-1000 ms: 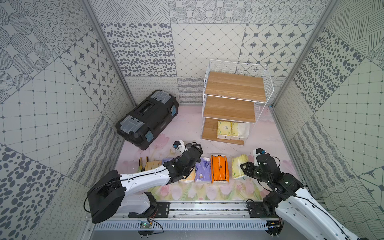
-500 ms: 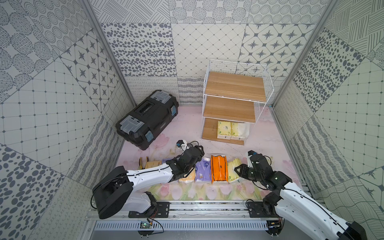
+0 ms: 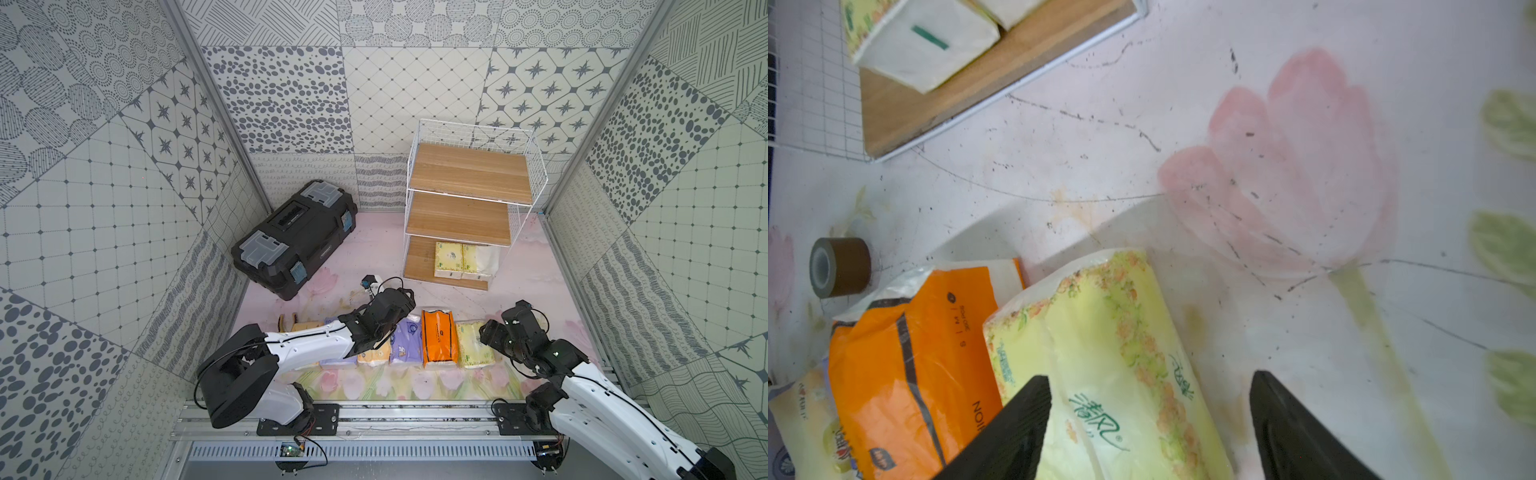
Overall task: Remove the tissue boxes from the shelf
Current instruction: Adjust the box of tissues at the center of the board.
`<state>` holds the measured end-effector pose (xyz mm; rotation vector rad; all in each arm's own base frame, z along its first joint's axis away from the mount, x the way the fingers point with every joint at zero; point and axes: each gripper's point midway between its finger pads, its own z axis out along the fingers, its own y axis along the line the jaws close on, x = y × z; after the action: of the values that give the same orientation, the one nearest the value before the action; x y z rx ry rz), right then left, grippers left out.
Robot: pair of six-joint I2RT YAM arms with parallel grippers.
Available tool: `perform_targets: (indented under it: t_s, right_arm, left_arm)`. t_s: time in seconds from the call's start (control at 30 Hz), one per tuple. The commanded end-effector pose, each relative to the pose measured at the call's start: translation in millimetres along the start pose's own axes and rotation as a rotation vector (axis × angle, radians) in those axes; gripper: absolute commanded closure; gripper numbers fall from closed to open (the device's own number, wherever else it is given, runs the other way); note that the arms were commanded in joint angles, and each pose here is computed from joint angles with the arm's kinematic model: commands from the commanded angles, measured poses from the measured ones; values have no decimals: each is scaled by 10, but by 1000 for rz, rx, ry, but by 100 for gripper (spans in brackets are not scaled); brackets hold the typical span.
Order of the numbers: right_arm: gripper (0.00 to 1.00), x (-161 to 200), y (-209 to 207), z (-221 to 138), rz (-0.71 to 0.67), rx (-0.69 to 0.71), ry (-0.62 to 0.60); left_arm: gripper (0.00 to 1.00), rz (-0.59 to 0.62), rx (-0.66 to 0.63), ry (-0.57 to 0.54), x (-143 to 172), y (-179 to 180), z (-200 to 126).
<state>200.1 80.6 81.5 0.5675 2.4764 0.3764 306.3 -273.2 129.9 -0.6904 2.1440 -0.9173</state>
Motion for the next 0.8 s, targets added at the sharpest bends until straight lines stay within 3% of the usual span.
perform_targets:
  t_s: [0.0, 0.17, 0.33, 0.47, 0.6, 0.77]
  right_arm:
    - [22, -82, -59, -57, 19, 44, -29]
    - [25, 116, 24, 68, 10, 2, 78]
    - [30, 309, 440, 149, 2, -237, 182]
    - [30, 342, 471, 166, 16, -255, 210]
    - [29, 255, 406, 171, 32, -228, 171]
    - [23, -77, 168, 90, 77, -86, -7]
  left_arm:
    - [42, 45, 48, 42, 73, -165, 91]
    - [42, 77, 73, 87, 195, -244, 244]
    - [42, 120, 92, 119, 304, -321, 405]
    - [42, 139, 101, 116, 332, -360, 504]
    - [42, 170, 107, 83, 304, -416, 623]
    - [42, 217, 134, 25, 260, -567, 823]
